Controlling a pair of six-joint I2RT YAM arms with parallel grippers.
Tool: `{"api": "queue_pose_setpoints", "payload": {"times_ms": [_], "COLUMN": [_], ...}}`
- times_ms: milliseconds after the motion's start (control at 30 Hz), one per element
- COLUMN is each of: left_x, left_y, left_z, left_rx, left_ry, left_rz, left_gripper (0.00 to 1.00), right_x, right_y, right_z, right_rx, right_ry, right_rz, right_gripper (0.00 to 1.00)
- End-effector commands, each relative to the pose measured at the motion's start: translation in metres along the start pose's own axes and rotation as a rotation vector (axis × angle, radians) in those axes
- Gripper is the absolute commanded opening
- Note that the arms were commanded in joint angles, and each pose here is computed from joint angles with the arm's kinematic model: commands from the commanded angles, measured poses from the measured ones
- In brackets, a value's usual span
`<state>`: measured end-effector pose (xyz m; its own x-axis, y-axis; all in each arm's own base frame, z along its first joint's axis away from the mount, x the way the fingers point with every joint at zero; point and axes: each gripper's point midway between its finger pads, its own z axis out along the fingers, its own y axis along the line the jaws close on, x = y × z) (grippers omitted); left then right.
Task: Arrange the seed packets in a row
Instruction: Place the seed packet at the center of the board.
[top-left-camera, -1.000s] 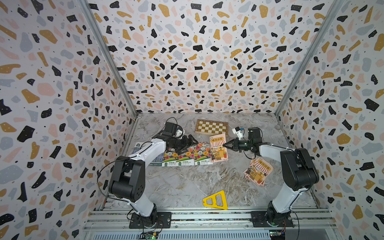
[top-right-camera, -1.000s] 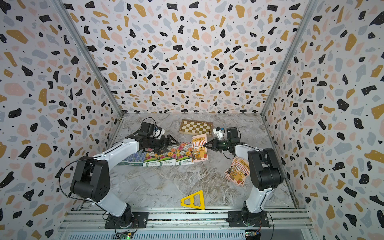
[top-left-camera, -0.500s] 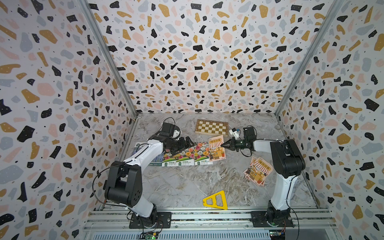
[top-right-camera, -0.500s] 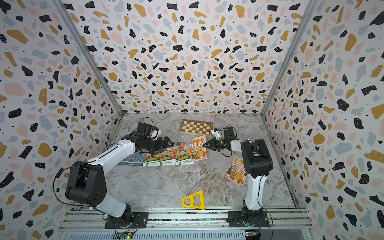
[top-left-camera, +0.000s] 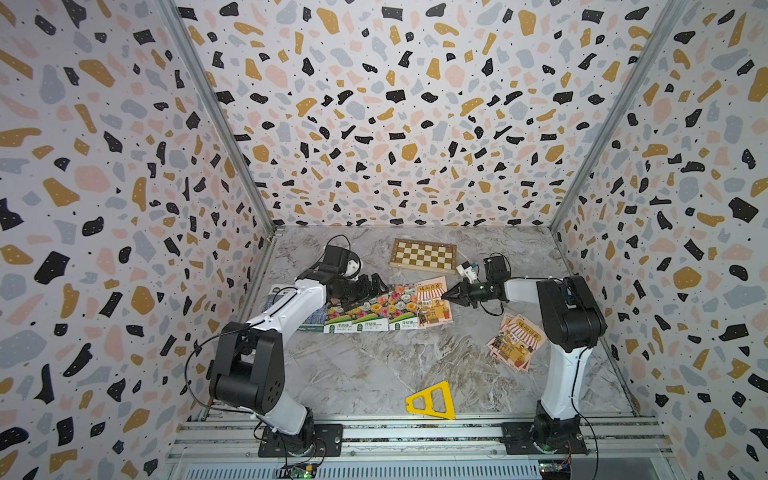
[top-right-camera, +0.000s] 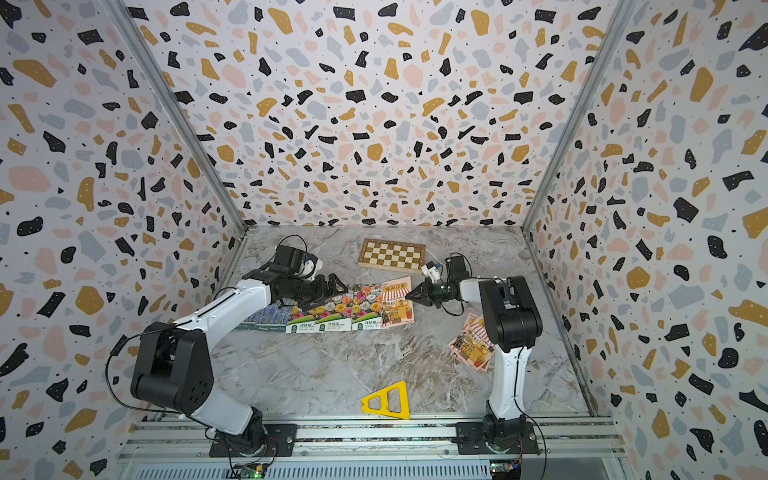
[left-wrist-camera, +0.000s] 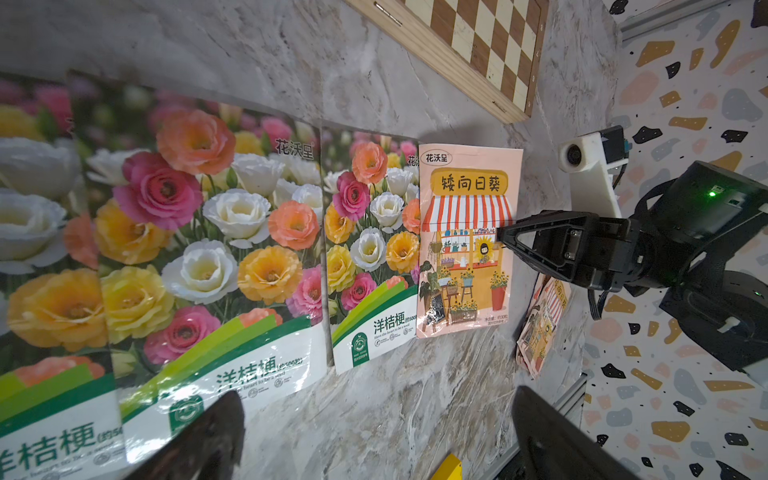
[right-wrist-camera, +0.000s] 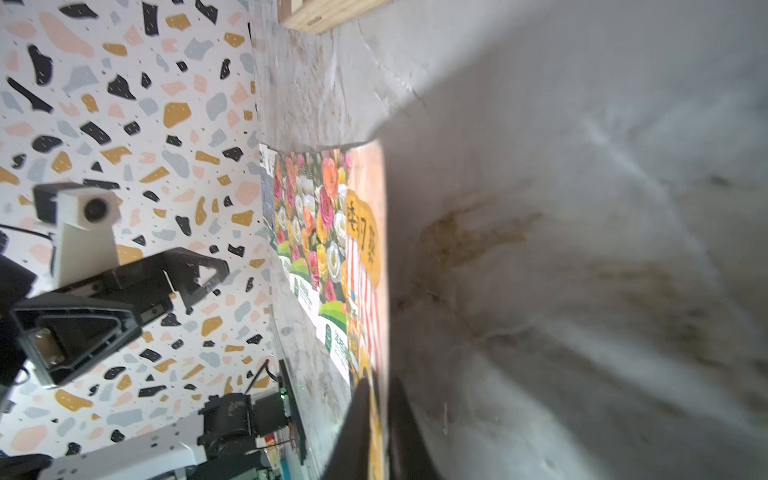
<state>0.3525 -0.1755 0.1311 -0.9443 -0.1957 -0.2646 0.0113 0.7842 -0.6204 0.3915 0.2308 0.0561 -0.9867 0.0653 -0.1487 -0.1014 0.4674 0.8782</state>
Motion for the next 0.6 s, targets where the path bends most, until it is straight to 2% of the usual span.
{"api": "queue_pose_setpoints", "payload": {"times_ms": [0,67,167,400,567], "left_x": [0.001,0.001,0.000,0.001,0.004], "left_y": [0.002,0.002,0.002,0.002,-0.003], "left_z": [-0.001,-0.002,-0.004,-0.006,-0.007], "left_rx": [-0.006,-0.007,-0.011,-0.012,0.014], "left_ry": [0.003,0.000,-0.007,-0.009,-0.003], "left_rz": [0.012,0.012,0.013,0.013,0.020], "left_gripper": [0.99,0.99,0.99,0.99,0.99], "right_x": [-0.009,-0.014,-0.019,-0.013,0.013], "right_y": [0.001,-0.001,-0.002,-0.021,-0.060], "right_z": [-0.006,-0.012,-0.026,-0.087,-0.157], "right_rx": [0.043,0.091,0.161,0.435,0.678], "right_ry": [-0.021,-0.044,-0.082,-0.234,-0.391], "right_rz": [-0.012,-0.019,-0.027,-0.022,0.074], "right_gripper": [0.31,0.45,0.57,0.65,0.68]}}
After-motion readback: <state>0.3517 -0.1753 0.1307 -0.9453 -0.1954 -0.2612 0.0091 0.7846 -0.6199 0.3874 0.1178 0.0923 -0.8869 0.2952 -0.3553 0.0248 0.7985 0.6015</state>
